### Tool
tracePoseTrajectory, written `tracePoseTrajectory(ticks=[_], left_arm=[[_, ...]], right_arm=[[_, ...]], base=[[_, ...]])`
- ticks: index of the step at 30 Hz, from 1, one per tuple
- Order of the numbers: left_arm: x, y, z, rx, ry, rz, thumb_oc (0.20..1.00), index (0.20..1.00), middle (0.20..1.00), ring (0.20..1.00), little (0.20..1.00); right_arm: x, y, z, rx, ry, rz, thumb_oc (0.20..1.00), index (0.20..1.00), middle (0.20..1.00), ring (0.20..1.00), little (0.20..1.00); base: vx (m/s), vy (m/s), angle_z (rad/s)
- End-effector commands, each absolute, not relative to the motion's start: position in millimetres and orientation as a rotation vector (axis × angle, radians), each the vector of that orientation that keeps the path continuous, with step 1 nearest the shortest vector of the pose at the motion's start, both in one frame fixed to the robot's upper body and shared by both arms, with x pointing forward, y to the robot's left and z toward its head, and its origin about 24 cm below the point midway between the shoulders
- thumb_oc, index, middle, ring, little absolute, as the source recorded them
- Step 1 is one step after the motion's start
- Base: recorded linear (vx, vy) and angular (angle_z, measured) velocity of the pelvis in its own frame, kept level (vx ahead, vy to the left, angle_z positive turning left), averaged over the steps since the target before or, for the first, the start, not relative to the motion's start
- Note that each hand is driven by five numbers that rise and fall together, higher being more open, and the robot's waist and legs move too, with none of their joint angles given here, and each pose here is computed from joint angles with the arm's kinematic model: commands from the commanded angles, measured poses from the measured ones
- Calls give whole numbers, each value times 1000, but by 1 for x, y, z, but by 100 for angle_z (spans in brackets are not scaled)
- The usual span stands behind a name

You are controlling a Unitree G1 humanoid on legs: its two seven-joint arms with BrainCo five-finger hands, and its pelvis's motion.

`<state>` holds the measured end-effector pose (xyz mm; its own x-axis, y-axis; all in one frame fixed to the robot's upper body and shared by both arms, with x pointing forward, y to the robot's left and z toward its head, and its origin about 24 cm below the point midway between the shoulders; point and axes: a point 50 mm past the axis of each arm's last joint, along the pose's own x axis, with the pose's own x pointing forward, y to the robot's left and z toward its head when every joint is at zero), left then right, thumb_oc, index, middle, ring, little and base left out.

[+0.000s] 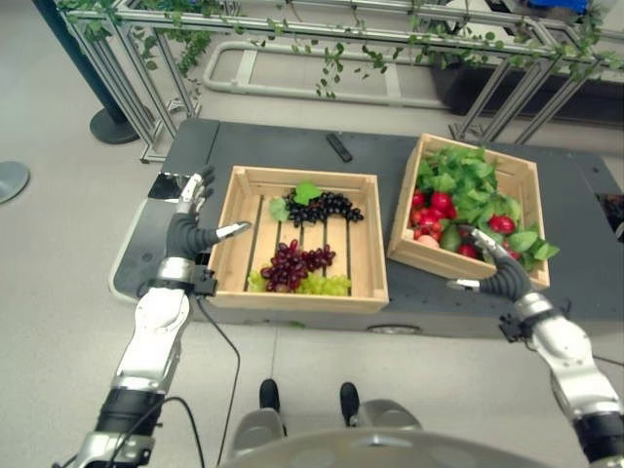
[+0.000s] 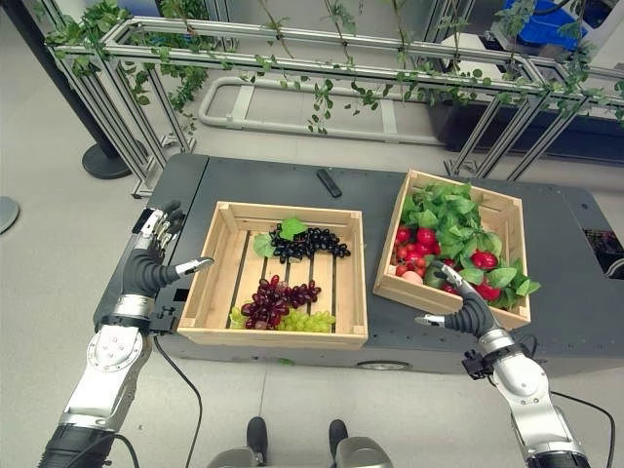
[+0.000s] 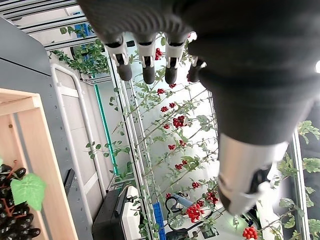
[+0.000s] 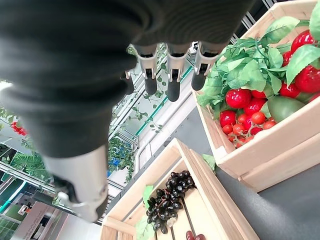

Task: Pick up the fruits from the basket on one side to the basket on the other side

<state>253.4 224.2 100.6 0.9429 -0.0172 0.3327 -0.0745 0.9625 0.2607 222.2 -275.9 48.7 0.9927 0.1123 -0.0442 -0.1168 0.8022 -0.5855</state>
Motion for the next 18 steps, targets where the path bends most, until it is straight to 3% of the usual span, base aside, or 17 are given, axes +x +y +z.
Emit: tracePoseTrajectory(ticks=[1,18], left_arm=[[252,227,117,302,-438,54,1000,1000,1000,1000,1000],[249,227,111,277,-415,46,1000,1000,1000,1000,1000]], right_arm=[[229,-274,67,-633,-89,117,1000,1000,1000,1000,1000],[227,-271,57,-616,-58,131,1000,1000,1000,1000,1000]], base=[[54,3,2],[5,1,1]])
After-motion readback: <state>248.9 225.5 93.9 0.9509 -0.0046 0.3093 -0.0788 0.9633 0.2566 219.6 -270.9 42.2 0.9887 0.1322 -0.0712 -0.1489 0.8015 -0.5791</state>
